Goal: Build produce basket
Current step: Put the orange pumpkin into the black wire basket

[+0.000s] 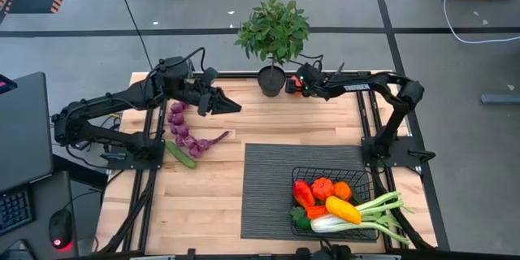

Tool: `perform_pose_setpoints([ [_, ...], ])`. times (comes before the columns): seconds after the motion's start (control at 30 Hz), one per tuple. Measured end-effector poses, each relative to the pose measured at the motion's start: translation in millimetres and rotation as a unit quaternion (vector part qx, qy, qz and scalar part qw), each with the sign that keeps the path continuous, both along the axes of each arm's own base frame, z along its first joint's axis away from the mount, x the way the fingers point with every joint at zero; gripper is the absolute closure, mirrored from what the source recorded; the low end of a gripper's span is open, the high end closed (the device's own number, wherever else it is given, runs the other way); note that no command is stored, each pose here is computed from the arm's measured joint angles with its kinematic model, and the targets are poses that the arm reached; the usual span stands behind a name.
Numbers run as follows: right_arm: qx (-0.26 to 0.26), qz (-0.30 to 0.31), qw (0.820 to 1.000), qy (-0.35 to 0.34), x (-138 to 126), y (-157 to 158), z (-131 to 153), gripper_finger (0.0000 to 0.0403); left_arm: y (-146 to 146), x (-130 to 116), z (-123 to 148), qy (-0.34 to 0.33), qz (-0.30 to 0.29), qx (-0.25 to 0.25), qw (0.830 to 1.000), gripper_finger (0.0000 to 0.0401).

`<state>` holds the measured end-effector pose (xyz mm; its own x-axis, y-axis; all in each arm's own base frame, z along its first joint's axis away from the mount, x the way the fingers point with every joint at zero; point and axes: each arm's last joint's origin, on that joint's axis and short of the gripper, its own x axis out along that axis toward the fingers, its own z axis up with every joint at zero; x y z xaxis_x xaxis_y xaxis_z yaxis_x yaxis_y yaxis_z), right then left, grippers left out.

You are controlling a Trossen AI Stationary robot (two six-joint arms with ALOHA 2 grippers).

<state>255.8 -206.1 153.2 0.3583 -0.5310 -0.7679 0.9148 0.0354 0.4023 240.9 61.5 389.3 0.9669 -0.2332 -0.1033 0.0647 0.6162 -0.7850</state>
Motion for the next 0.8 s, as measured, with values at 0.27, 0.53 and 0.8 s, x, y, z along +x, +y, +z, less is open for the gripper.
perform_pose_setpoints([
  [0.27, -0.046, -0.045, 0.998, 0.016, 1, -4, 0, 0.0005, -14, 3, 0, 0.002, -0.029, -0.003, 1.0, 0.0268],
  [0.53, -0.043, -0.042, 0.998, 0.017, 7, -8, -14, 0.0009, -16, 4, -1, 0.004, -0.034, -0.003, 0.999, 0.0268],
  [0.8, -0.07, -0.059, 0.996, 0.011, 10, -12, -10, 0.0023, -17, 4, -3, 0.014, -0.034, -0.007, 0.999, 0.0268],
])
